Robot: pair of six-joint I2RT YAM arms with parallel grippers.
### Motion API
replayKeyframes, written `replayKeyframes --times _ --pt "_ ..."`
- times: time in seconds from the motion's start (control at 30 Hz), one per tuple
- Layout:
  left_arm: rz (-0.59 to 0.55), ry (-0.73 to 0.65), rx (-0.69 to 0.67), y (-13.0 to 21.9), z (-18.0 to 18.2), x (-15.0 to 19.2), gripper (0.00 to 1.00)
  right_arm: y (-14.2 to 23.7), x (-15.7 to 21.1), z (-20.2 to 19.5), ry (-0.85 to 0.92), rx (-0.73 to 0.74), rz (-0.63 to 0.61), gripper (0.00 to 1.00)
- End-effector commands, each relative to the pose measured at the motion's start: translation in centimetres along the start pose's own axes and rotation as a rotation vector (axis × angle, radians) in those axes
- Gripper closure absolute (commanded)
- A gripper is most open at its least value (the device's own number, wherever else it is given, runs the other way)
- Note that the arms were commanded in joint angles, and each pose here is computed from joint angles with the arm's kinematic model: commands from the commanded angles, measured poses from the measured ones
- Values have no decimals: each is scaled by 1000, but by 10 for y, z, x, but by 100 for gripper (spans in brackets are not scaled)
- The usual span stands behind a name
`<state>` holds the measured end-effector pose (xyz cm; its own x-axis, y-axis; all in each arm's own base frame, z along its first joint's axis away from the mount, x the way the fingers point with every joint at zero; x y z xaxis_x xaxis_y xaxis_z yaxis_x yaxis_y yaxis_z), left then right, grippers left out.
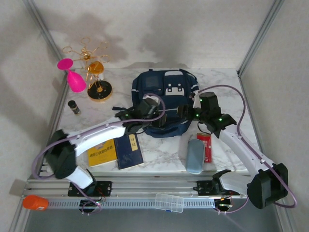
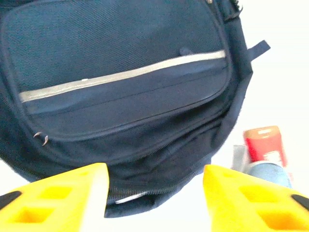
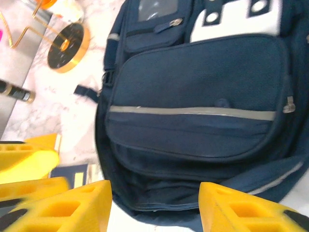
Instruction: Pack the student bag
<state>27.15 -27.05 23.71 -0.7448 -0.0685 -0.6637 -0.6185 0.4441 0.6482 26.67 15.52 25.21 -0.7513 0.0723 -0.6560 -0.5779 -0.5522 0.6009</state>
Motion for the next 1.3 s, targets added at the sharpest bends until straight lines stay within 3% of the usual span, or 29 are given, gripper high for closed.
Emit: replayKeyframes --times 0.0,0.13,0.33,0.43,0.67,0.87,1.27 --pt "-130 176 28 41 17 -16 40 -14 12 24 27 -73 121 48" --pt "-164 332 -134 70 75 -8 31 -40 36 51 44 -113 222 45" --pt "-169 582 -477 100 169 27 25 -75 77 96 101 -166 330 43" --pt "-220 707 -701 112 217 52 15 -90 97 111 143 -159 362 42" --pt "-189 885 -848 109 279 97 9 -109 116 118 81 -213 417 41" --pt "-143 941 -882 108 292 125 4 -106 111 118 100 -189 395 40" --pt "-86 964 -751 82 265 145 2 -98 105 119 96 -176 393 38"
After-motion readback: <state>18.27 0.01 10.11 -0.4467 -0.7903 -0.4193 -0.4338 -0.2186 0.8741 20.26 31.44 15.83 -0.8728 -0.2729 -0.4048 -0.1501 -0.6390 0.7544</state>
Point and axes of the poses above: each hand's point on the last joint's axis, 136 mm out from that joint toward the fingers, its own y axis back along the fingers, its own z axis along the line the jaws close on, x = y × z, the point moved 7 cm from there along y, back along the fingers, and after that the axes turned 1 degree about y, right-handed, at the moved point
